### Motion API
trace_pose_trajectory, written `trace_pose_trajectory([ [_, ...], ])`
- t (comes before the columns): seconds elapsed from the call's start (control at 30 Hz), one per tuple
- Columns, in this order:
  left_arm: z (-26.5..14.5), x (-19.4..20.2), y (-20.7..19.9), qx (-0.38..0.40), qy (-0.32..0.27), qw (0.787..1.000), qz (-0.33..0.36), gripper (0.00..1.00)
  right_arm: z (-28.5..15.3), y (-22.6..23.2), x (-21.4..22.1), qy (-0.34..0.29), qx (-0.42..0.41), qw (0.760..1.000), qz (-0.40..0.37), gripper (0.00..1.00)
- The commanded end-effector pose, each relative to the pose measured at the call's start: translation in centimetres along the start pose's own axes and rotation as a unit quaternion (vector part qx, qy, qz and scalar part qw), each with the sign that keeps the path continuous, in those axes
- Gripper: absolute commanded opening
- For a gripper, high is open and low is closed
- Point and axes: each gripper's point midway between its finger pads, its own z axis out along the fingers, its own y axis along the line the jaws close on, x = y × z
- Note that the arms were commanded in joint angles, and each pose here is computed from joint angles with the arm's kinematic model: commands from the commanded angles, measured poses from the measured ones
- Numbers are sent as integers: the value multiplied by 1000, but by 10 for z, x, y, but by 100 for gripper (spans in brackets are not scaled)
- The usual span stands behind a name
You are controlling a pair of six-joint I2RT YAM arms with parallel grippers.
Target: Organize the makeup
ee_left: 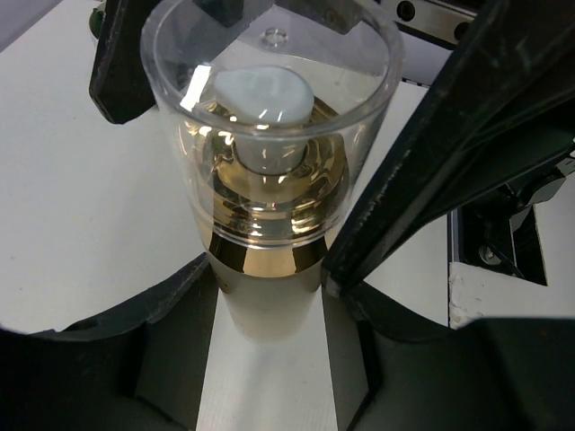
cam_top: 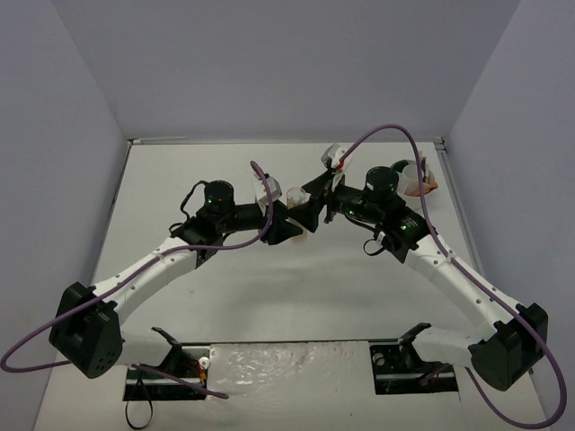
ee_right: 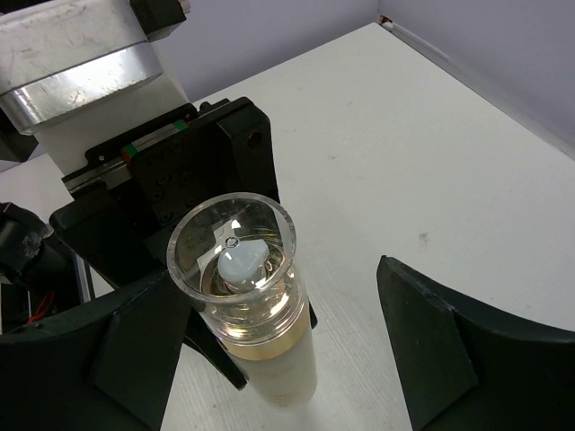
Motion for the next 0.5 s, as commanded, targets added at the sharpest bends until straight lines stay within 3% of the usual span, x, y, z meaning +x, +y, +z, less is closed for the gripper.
trace_pose_trajectory([
  [0.0,-11,-91,-19,16,-101,989,110,0,5,5,-23,-35,-9,999,-20,76],
  [0.23,-9,-95,-19,16,-105,988,111,0,7,11,-20,-30,-24,999,-18,60],
  [0.43,-8,-97,-18,18,-106,988,107,0,9,9,-13,-22,-23,999,-17,40],
  [0.47,-7,-96,-18,18,-105,989,106,0,9,10,-13,-22,-24,999,-18,31],
])
